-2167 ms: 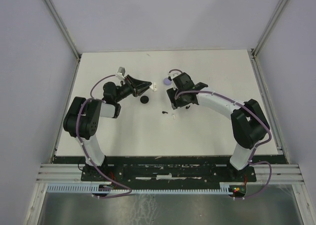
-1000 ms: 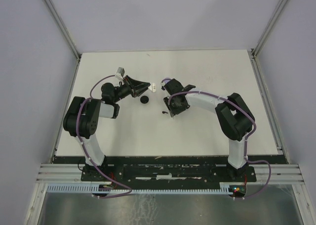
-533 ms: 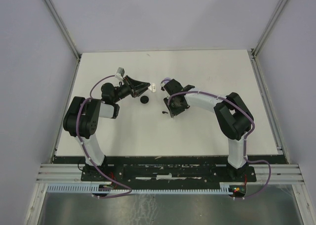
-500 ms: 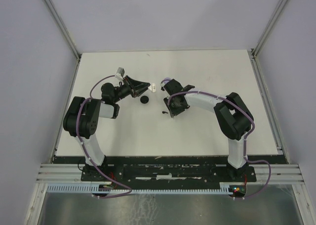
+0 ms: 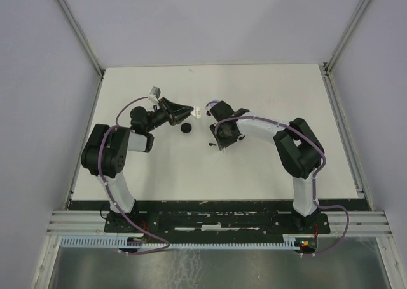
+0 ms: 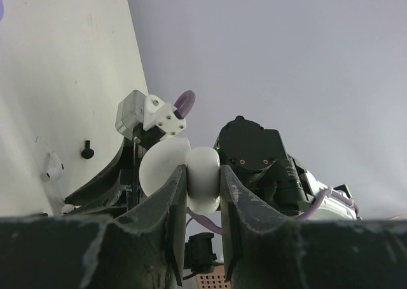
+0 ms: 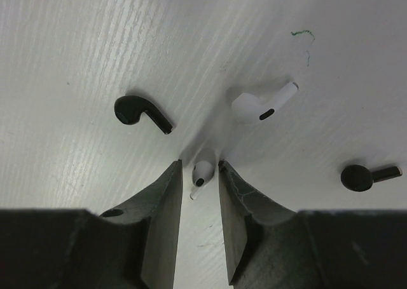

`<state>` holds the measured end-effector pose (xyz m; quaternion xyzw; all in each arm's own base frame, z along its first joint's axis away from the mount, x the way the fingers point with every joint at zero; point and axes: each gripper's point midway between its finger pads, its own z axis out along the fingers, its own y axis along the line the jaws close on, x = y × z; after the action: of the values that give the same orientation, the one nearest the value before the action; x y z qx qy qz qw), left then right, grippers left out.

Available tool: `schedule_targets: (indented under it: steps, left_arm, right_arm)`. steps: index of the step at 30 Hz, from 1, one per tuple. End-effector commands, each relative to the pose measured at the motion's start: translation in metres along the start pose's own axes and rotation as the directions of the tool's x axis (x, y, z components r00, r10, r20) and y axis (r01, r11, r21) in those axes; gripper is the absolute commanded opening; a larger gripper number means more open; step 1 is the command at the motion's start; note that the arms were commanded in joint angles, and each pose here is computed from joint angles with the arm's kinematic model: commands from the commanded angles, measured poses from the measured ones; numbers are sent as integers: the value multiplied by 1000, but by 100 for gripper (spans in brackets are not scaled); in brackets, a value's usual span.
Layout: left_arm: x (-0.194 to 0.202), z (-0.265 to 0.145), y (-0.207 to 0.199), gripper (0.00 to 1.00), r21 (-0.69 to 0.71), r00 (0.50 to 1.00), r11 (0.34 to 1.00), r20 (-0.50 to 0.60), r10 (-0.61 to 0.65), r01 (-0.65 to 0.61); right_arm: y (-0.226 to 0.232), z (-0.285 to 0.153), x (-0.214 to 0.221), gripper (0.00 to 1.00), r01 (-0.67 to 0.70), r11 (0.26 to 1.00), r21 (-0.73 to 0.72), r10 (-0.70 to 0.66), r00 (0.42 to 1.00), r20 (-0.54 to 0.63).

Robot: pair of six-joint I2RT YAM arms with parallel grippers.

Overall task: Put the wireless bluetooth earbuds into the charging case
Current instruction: Pick up the earbud from the center of the board, then place the earbud in the charging case.

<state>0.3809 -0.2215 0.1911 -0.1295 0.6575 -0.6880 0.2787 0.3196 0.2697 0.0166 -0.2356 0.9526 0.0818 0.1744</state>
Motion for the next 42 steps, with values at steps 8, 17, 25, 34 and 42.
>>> schedule_targets:
  steps: [8,17,25,34,42]
  left_arm:
    - [0,-6,-10,3,29,1000,999,-10,24,-23]
    - [1,-7,-8,3,26,1000,999,-10,20,-19]
    - [1,-7,-10,3,29,1000,1000,-14,6,-6]
    - [12,6,-8,3,12,994,996,-63,-90,91]
    - [30,29,-13,3,32,979,984,-119,-168,173]
  right_arm:
    - [4,-3,-13,33,2,1000,1,-2,1000,13]
    - [0,-5,-16,20,8,1000,18,-8,1000,19]
    - [-16,-46,-72,2,-29,999,25,20,958,284]
    - [-35,-153,-152,2,1,998,57,-47,581,812]
    - [-10,-186,-152,1,196,976,90,-148,305,941]
